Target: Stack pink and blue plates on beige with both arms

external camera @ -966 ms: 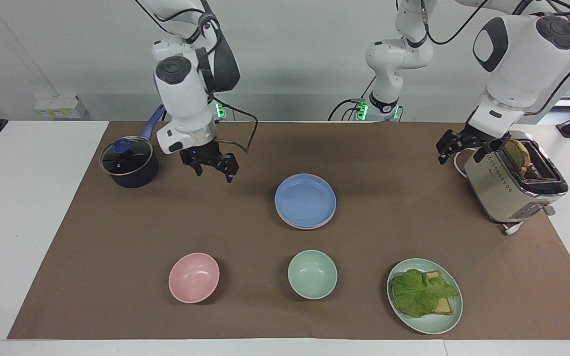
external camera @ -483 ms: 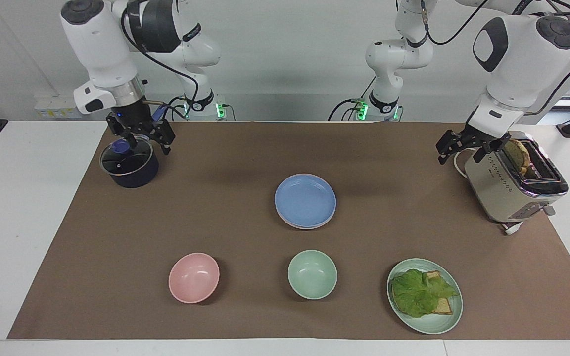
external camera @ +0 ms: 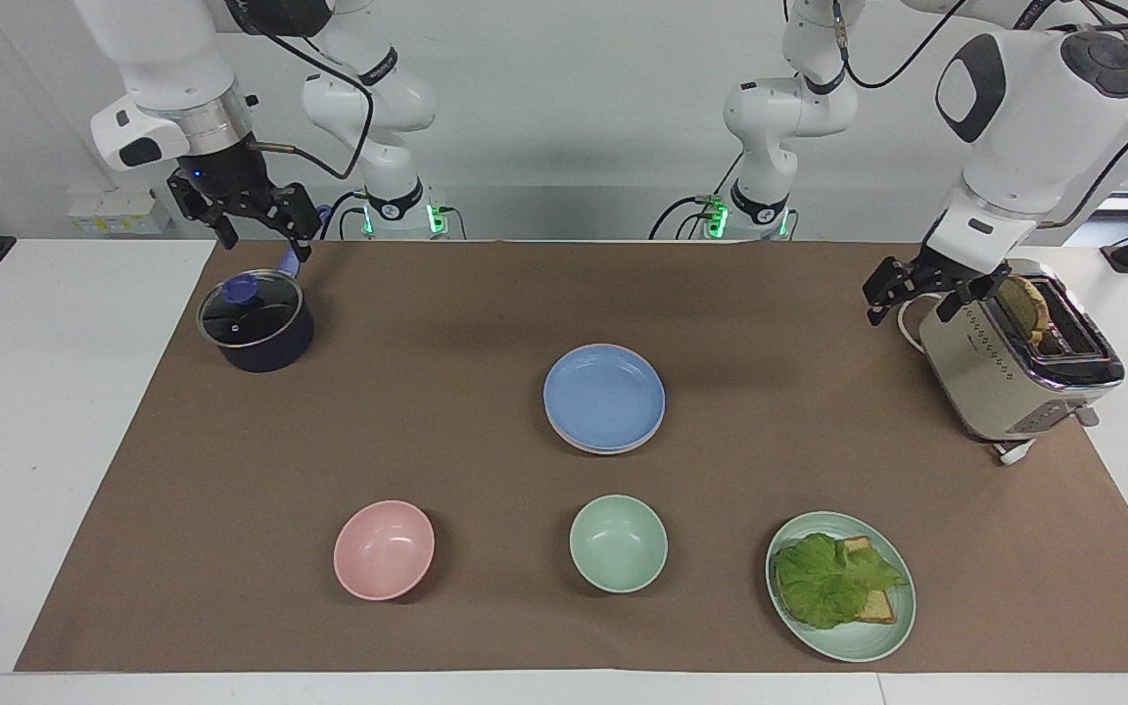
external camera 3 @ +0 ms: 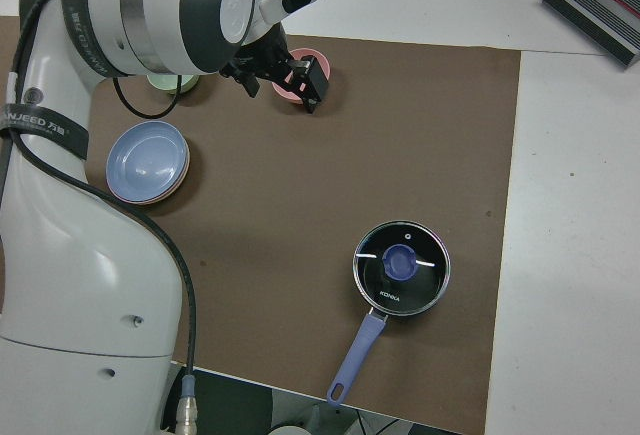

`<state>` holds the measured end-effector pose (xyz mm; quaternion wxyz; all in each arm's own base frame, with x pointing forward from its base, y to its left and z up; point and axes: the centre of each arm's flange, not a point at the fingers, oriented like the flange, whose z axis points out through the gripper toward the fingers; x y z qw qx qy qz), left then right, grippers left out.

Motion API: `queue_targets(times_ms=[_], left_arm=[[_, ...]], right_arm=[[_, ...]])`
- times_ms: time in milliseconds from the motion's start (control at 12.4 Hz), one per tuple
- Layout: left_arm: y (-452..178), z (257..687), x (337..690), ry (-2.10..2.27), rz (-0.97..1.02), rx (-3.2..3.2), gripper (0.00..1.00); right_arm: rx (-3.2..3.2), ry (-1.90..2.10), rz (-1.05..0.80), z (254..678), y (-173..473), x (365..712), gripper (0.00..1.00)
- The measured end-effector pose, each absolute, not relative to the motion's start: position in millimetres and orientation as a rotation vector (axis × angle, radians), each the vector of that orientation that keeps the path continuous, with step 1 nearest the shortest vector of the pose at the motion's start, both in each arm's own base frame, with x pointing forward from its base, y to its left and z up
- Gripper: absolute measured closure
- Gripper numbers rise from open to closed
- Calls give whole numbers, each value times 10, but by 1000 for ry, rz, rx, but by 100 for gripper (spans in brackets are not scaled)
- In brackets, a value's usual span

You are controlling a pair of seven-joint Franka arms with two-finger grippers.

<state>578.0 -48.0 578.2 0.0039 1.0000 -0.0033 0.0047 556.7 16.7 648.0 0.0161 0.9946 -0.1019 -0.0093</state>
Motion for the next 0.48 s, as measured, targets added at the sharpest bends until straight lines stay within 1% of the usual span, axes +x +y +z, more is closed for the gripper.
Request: queue_targets(times_ms=[483], left_arm=[[-480,5783,5780,-10,15,3134,0]], right_arm=[[3099,-310,-63,6470,200,5493,0]])
